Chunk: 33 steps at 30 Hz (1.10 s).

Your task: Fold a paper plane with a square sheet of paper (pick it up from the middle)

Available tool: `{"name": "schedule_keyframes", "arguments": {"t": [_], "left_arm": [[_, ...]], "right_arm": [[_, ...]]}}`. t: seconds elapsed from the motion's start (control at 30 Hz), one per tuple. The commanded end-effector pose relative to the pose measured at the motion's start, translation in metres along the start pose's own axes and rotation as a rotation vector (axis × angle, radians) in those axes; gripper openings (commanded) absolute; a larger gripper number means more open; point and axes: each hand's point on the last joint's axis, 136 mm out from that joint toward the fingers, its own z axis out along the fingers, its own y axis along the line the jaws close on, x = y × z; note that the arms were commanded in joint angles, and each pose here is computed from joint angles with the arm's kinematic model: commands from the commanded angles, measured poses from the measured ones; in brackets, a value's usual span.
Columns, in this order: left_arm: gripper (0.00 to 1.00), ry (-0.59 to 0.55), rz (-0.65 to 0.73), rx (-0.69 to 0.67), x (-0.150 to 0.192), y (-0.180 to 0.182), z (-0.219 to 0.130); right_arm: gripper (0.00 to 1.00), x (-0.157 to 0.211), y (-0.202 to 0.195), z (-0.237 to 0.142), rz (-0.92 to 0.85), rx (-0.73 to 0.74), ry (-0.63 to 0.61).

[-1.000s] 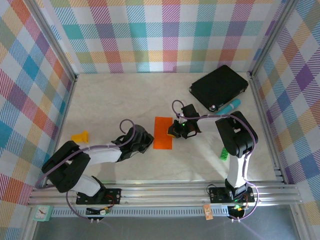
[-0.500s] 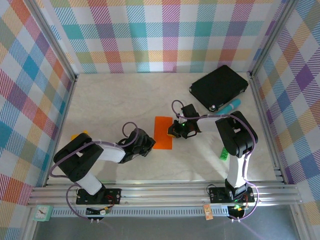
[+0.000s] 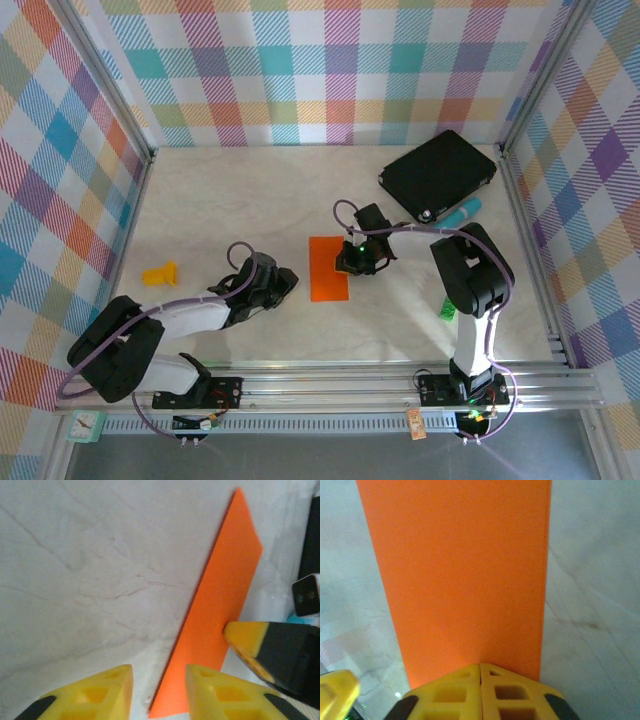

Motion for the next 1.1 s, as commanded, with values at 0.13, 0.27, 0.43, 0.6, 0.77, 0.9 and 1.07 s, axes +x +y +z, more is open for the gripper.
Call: {"name": "schedule_keyframes", "arguments": {"t": [0.13, 0.27, 0.43, 0.6, 0.77, 0.9, 1.07], "left_arm": [[0.58, 0.03, 0.206, 0.044, -0.002, -0.029, -0.007], [0.81, 0.016, 0.287, 0.053, -0.006, -0.037, -0.005], [1.0, -0.041, 0.314, -0.055, -0.023, -0.032, -0.008], [1.0, -0.009, 0.362, -0.024, -0.023, -0.05, 0.0], [0.98, 0.124, 0.432, 0.082, -0.004, -0.083, 0.021], [0.87, 0.237, 0.438, 0.076, 0.009, -0.092, 0.039], [0.68, 0.303, 0.443, 0.026, 0.013, -0.092, 0.06]], "right_arm": [[0.44, -0.004, 0.02, -0.068, -0.039, 0.059, -0.14], [0.68, 0.004, 0.01, -0.084, -0.023, 0.077, -0.175], [0.99, 0.019, -0.001, -0.09, -0.081, 0.076, -0.194], [0.99, 0.025, -0.008, -0.095, -0.079, 0.022, -0.242], [0.99, 0.025, -0.009, -0.092, -0.034, -0.044, -0.252], [0.99, 0.028, -0.004, -0.09, 0.028, -0.097, -0.231], [0.98, 0.032, -0.004, -0.081, 0.097, -0.124, -0.185]]}}
